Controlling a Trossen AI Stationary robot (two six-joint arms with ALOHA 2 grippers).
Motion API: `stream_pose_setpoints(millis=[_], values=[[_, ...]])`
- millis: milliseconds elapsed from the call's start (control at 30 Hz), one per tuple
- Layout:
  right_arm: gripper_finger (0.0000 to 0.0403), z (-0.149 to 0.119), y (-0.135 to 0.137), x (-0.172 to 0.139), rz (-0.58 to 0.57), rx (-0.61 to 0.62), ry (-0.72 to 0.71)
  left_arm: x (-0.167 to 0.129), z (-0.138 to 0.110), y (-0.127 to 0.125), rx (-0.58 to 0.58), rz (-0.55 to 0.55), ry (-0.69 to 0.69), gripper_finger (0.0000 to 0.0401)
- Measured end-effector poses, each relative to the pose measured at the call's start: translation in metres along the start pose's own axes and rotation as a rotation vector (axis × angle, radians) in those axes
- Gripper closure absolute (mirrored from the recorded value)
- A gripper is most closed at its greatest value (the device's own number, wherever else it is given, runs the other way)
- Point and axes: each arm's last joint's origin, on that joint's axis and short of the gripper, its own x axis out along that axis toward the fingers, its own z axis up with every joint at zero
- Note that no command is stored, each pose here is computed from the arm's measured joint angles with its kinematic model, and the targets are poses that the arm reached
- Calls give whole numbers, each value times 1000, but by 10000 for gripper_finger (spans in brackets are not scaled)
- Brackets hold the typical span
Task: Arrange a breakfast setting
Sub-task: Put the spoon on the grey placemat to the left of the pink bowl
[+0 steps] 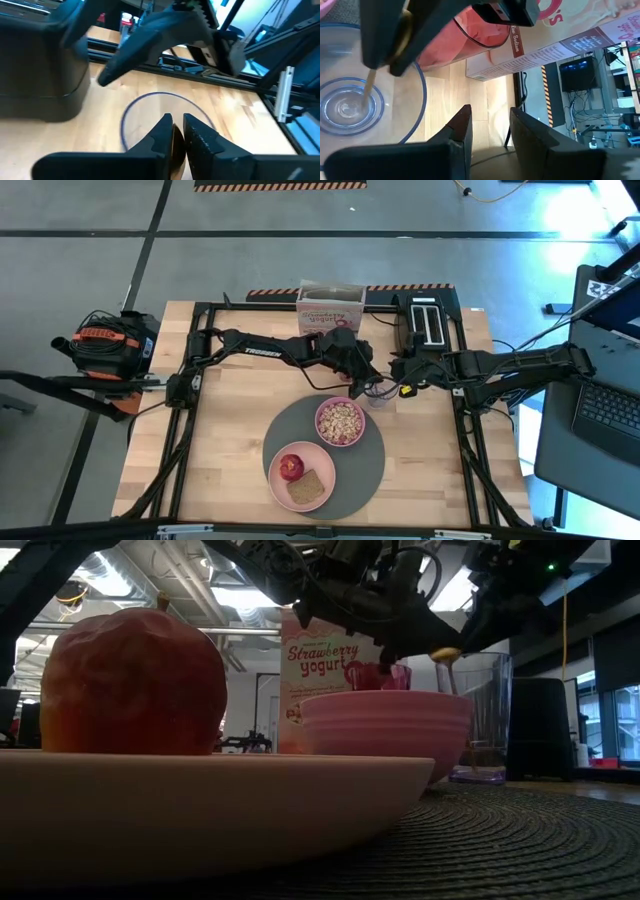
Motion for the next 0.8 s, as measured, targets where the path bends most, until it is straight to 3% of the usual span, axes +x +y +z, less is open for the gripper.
stream_pose_setpoints(millis=[167, 600, 800], values=[[299, 0, 0, 0, 0, -12, 0, 0, 1, -2, -18, -42, -5, 381], [299, 0, 0, 0, -4, -16, 1, -1, 5, -4, -61, -121, -23, 382], [299, -1, -3, -1, -81, -17, 27, -2, 16, -8, -72, -171, -32, 383]])
